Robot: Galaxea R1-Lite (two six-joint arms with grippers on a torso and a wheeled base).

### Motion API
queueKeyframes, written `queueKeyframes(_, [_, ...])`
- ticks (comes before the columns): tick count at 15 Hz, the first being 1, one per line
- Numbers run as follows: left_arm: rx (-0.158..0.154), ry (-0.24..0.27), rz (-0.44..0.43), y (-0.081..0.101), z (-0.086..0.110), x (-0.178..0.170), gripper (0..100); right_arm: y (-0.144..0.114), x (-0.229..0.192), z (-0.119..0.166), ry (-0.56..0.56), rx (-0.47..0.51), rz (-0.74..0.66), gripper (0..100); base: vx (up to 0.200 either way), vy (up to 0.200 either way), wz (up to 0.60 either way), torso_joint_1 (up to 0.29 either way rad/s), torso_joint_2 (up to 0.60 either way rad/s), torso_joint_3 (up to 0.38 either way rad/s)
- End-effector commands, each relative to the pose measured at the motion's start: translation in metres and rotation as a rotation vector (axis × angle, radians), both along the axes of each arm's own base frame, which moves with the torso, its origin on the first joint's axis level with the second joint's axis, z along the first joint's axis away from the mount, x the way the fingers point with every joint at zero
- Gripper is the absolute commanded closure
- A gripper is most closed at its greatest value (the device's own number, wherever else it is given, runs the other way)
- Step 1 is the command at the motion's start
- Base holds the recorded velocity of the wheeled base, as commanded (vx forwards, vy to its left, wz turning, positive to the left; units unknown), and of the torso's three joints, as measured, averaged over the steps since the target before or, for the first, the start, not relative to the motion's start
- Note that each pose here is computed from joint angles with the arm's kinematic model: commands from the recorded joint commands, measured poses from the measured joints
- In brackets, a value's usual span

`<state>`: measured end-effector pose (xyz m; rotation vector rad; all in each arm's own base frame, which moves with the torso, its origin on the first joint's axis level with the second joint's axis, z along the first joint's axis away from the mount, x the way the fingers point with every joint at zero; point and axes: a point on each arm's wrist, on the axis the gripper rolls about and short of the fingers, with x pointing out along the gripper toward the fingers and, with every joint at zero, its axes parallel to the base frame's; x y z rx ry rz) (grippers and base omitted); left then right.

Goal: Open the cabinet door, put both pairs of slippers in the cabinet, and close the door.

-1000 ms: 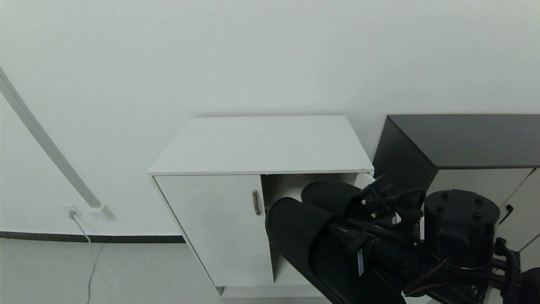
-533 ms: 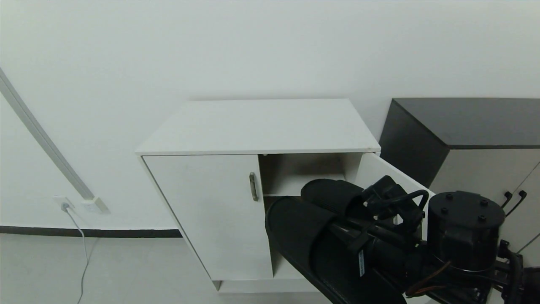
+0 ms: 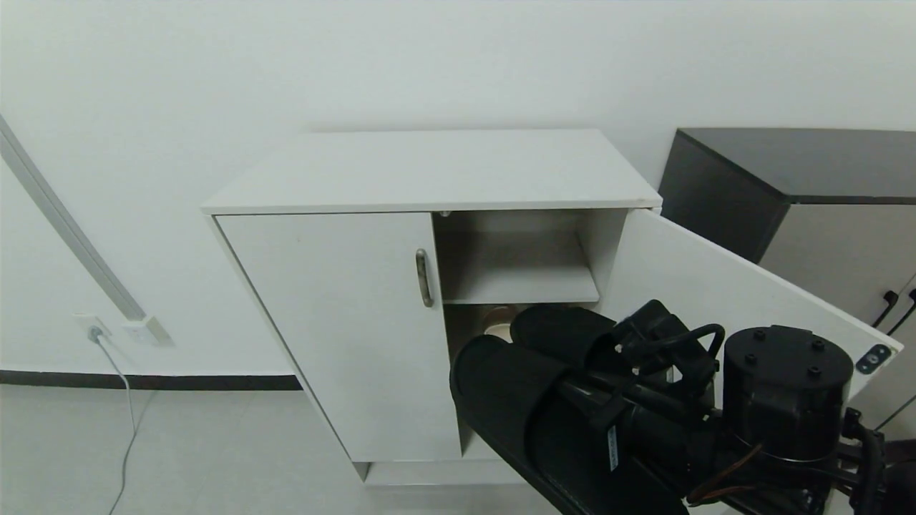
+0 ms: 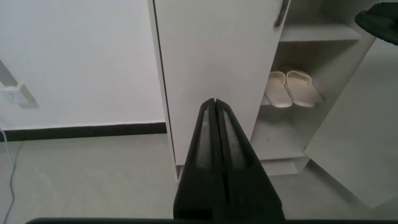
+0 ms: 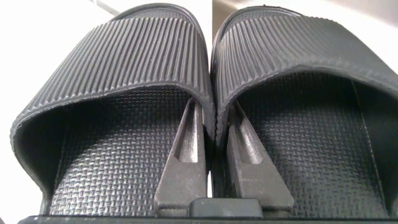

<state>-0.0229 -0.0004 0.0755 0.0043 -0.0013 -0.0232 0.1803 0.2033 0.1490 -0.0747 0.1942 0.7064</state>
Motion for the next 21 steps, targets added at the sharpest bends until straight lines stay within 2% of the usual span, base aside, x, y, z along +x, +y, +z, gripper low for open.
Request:
queueKeyframes(1, [0.0, 0.001, 0.0, 0.0, 0.0, 0.0001, 100, 0.0002, 0.0001, -0.0012, 0.003, -0.003, 0.0, 100, 0.0, 0.0, 0.0, -0.168, 0.49, 0.364])
queueKeyframes(9, [0.0, 0.001, 0.0, 0.0, 0.0, 0.0001, 100, -0.0001, -0.0002, -0.0019, 0.005, -0.006, 0.0, 100, 0.0, 0.0, 0.0, -0.122, 0.47, 0.341])
queueKeyframes(15, [0.0, 0.001, 0.0, 0.0, 0.0, 0.0001, 100, -0.0003, -0.0004, -0.0023, 0.006, -0.007, 0.0, 100, 0.0, 0.0, 0.0, -0.032, 0.43, 0.391])
queueKeyframes(21, [0.0, 0.001, 0.0, 0.0, 0.0, 0.0001, 100, 0.0008, 0.0005, -0.0054, 0.004, -0.025, 0.006, 100, 0.0, 0.0, 0.0, 0.0, 0.07, 0.061])
